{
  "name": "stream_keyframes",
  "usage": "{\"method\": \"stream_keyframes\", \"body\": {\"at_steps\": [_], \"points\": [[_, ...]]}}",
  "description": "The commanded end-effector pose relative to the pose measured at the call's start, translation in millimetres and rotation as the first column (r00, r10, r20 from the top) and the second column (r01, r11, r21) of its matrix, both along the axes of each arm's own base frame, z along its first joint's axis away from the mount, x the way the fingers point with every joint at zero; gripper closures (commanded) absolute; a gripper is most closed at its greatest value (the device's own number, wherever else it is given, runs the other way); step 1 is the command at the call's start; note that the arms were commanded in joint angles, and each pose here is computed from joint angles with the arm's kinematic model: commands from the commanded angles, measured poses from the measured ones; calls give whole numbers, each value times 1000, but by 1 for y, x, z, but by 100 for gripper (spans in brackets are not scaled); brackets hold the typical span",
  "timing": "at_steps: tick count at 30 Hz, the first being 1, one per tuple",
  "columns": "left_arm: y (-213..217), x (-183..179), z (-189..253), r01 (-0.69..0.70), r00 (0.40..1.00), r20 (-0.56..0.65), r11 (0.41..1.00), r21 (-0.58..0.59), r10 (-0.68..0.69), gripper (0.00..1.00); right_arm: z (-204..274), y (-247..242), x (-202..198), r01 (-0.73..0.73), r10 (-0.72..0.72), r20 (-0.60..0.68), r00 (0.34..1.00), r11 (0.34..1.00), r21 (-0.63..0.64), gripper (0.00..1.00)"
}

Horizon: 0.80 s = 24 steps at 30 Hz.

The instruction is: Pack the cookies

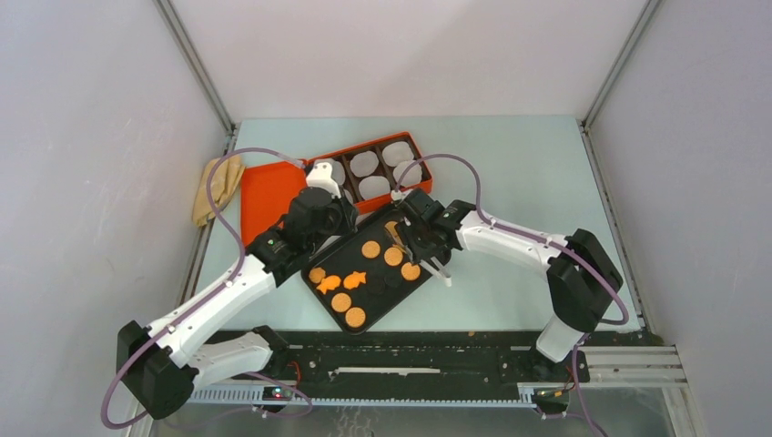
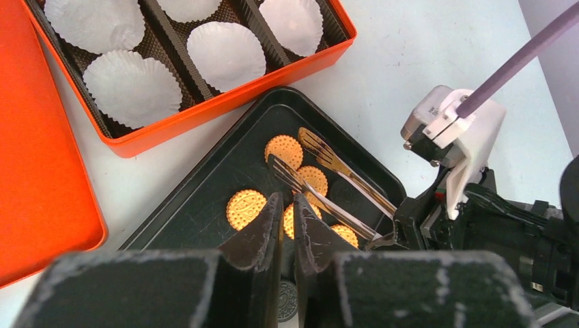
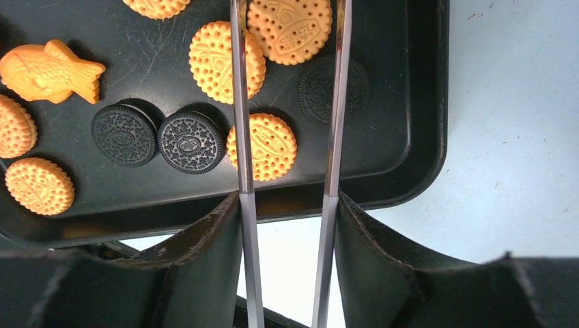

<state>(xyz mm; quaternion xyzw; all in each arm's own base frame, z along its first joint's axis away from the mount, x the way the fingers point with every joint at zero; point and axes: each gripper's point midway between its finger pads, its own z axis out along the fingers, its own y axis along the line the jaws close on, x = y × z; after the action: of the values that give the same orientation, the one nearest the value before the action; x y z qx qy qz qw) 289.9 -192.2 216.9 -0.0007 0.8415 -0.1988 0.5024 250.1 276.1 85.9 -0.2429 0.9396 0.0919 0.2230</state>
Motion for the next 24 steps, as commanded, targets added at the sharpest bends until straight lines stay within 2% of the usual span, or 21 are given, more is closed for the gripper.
{"method": "stream_keyframes", "body": {"at_steps": [1,4,8,15,24], "points": [[1,1,-3,-6,1000,5,1000,-9,6,86,18,15,19,33,-37,71,997,998,54,49],[1,-1,0,-4,1000,11,1000,-17,4,86,29,19,25,30,-36,94,995,997,67,65],[6,-5,8,-12,1000,28,1000,-26,12,86,50,22,27,21,-33,133,991,996,89,74],[15,-8,27,-31,997,63,999,-29,33,86,109,17,46,42,-82,251,964,986,160,77],[19,-8,29,-42,997,64,999,-14,43,86,112,4,129,167,-203,288,936,975,143,77]]}}
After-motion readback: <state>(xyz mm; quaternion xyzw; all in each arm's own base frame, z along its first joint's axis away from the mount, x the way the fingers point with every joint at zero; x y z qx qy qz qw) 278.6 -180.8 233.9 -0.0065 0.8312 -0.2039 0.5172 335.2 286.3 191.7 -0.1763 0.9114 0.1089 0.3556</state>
